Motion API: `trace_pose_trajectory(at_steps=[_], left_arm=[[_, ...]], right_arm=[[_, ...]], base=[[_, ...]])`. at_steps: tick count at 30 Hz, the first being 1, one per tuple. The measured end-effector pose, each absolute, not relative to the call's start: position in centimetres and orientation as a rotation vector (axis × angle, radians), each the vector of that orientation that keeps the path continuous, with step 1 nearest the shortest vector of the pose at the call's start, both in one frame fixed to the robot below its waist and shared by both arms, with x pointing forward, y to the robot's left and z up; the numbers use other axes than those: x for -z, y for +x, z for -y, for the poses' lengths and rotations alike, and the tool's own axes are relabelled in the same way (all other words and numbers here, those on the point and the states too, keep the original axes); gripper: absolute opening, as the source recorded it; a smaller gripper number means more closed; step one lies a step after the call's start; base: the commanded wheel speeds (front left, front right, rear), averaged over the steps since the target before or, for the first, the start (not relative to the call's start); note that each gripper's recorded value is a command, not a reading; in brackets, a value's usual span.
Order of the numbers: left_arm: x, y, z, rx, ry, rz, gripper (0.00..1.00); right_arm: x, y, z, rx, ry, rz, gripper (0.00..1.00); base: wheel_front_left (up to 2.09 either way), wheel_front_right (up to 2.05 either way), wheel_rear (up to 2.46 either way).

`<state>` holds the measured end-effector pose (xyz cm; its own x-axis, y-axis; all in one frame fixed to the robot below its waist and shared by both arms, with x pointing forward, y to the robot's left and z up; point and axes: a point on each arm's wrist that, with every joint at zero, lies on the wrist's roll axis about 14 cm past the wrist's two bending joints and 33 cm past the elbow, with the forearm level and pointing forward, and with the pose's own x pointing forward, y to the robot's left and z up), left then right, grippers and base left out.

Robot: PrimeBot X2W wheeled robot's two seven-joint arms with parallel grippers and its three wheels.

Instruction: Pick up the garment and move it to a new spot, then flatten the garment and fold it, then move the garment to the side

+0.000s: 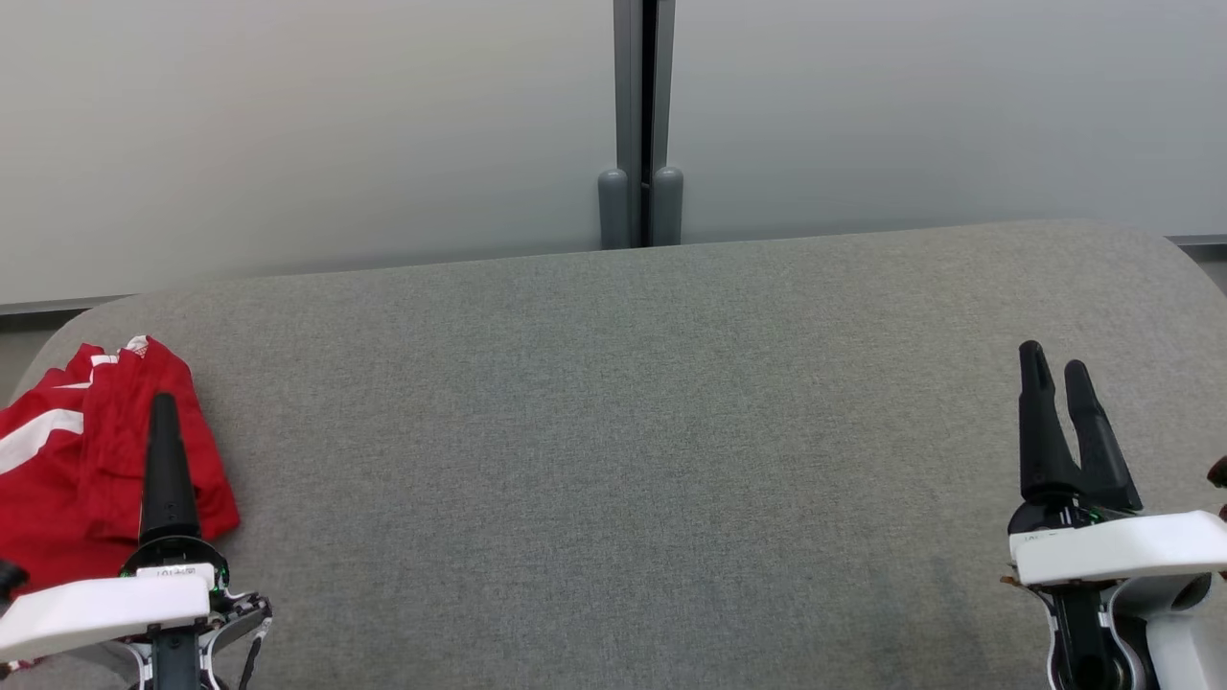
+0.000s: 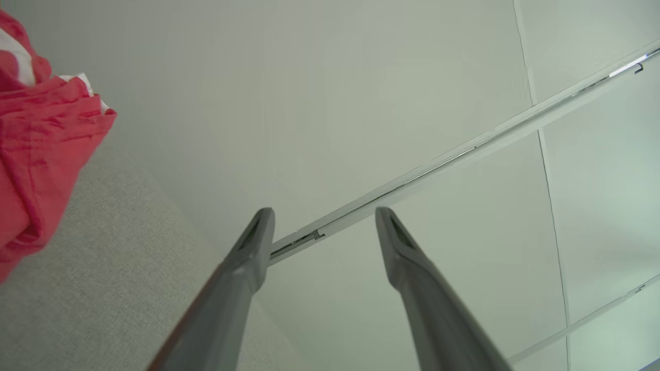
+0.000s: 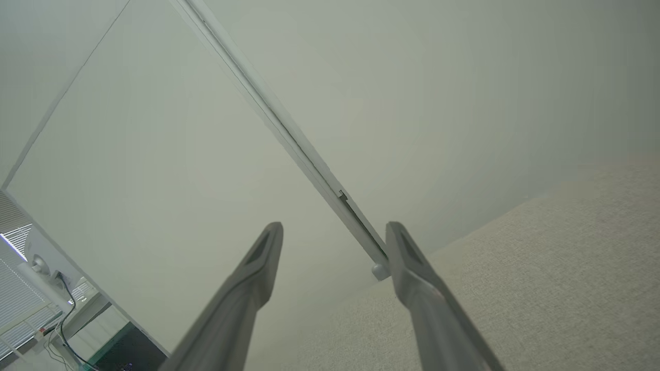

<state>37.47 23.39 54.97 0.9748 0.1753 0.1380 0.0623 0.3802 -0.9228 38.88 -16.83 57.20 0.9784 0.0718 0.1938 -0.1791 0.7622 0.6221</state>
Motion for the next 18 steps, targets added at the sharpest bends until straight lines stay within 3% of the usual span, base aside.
trace_pose_trajectory(at_steps=[18], left_arm=[[-56.1,37.3,-17.0,0.05,-0.687,0.162,1.0]], right_arm=[[-56.2,38.3,15.4,-0.154,0.388,0.156,1.0]], base=[[0.0,0.0,0.0]])
